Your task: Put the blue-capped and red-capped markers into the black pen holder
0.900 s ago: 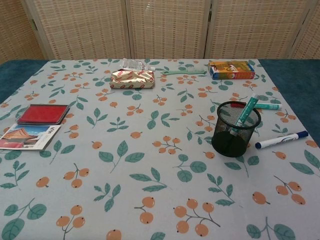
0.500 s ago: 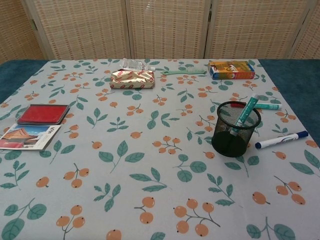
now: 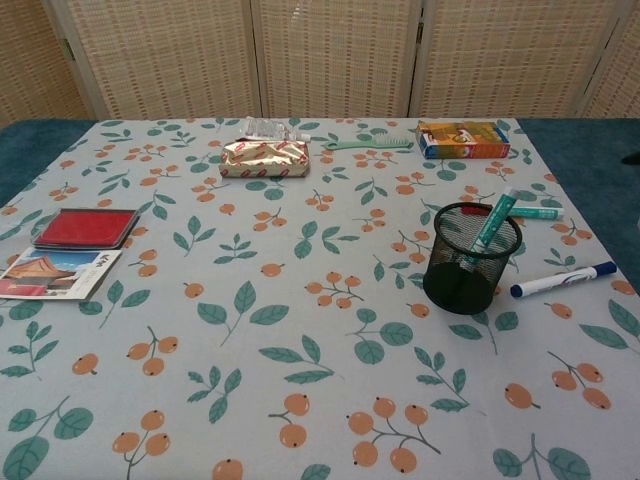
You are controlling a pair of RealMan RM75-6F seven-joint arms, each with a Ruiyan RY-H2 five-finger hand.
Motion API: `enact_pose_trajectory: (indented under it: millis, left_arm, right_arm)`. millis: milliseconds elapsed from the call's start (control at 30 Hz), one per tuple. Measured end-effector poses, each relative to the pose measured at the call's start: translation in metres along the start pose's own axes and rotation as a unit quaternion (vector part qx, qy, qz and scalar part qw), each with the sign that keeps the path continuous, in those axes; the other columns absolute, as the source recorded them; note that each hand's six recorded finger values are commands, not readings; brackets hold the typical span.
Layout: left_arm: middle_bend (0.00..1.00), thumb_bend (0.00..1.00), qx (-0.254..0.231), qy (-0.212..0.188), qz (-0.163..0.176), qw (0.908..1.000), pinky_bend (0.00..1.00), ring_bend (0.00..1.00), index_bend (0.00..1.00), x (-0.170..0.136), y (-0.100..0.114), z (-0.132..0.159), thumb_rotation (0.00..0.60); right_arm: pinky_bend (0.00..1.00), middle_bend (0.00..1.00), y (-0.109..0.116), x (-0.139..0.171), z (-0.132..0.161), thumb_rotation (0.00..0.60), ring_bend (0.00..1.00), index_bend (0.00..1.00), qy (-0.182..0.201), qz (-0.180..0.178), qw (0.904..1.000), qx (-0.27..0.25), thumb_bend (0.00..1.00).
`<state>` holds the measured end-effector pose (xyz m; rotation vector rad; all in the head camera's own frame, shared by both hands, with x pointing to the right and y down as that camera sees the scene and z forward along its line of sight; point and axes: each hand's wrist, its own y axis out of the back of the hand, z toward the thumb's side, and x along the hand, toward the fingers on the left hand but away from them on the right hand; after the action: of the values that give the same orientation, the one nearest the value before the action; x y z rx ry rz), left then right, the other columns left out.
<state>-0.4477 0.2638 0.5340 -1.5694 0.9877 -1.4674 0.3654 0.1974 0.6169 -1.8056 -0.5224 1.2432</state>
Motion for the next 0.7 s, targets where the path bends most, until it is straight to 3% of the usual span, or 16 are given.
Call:
enact_pose_trajectory:
  millis: [500,700]
  left_arm:
    - [0.17,0.22,-0.002,0.000,0.004,1.0000,0.26,0.03,0.14,-0.004,0.003,0.000,0.600]
    - [0.17,0.27,-0.004,-0.006,0.008,0.9999,0.26,0.03,0.13,-0.005,0.005,0.001,0.600]
  right_arm:
    - [0.00,0.05,-0.037,-0.048,-0.012,0.600,0.00,0.38,-0.024,0.040,0.9983,-0.034,0.32]
    - [0.00,0.05,-0.047,-0.067,-0.007,0.600,0.00,0.38,-0.022,0.053,0.9976,-0.039,0.32]
